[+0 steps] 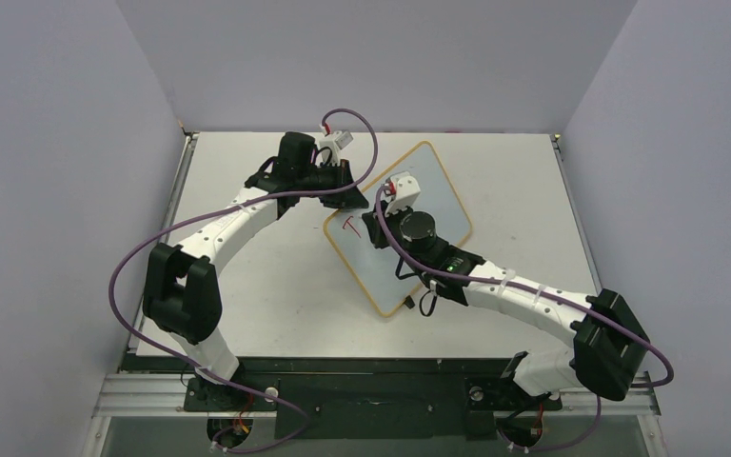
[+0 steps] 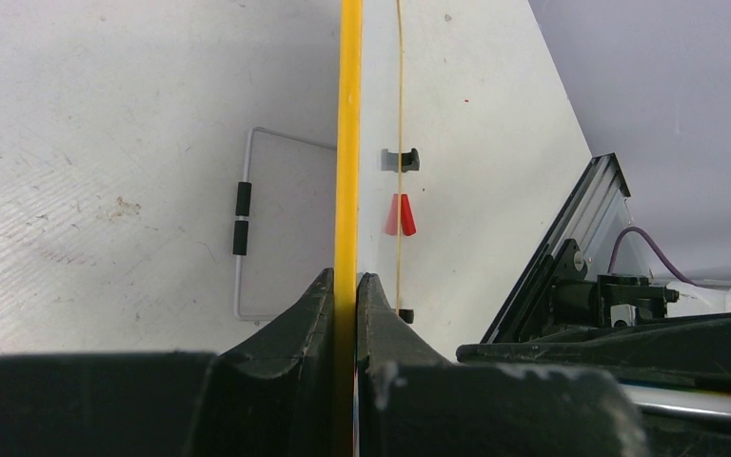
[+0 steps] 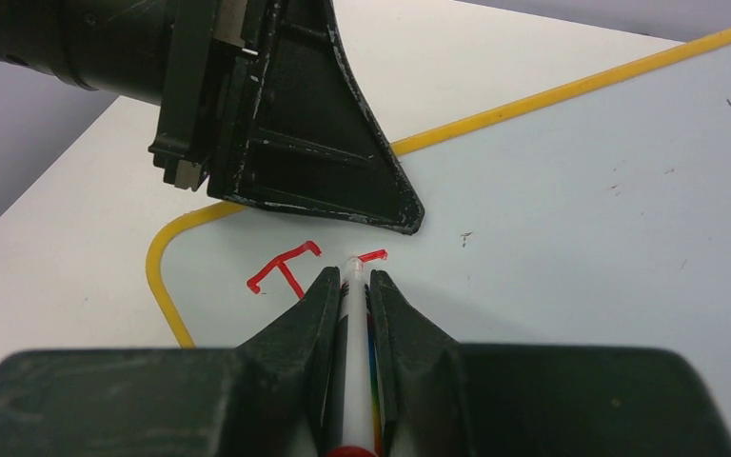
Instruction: Write a sentence on the whiteboard
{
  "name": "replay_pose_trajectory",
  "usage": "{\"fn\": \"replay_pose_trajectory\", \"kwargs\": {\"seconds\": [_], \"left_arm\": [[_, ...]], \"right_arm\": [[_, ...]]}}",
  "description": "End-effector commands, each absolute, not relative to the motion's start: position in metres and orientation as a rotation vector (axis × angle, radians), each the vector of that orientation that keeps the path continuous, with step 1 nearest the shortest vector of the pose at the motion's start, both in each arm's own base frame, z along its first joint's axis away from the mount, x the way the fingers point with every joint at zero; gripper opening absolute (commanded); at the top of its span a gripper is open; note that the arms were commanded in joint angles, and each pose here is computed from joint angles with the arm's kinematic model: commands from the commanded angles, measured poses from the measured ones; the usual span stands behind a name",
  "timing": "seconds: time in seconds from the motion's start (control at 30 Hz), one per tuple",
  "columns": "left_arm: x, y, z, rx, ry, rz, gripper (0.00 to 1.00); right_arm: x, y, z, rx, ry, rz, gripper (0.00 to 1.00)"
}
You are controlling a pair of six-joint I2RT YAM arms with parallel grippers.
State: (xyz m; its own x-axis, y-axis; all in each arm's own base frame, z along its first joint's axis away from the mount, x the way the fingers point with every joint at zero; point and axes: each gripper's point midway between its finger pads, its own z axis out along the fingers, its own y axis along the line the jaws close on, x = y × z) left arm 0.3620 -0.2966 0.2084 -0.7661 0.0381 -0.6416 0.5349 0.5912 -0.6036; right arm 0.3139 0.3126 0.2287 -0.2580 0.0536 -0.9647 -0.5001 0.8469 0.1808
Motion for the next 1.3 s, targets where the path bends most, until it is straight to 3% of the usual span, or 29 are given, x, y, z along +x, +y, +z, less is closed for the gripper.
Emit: {"fn": "replay_pose_trajectory", "kwargs": {"seconds": [0.0, 0.57, 1.27], "left_arm": [[0.367, -0.295, 0.221, 0.521, 2.177, -1.012, 0.00], [0.367, -0.294, 0.222, 0.520, 2.174, -1.011, 0.00], [0.364, -0.295, 0.222, 0.524, 2.172, -1.008, 0.00]], "right_arm": [[0.303, 0.326, 0.225, -0.385, 1.772, 0.603, 0.00], [0.289, 0.300, 0.204, -0.363, 1.842, 0.516, 0.00], [0.316, 0.291, 0.221, -0.298, 1.840, 0.401, 0.00]]}}
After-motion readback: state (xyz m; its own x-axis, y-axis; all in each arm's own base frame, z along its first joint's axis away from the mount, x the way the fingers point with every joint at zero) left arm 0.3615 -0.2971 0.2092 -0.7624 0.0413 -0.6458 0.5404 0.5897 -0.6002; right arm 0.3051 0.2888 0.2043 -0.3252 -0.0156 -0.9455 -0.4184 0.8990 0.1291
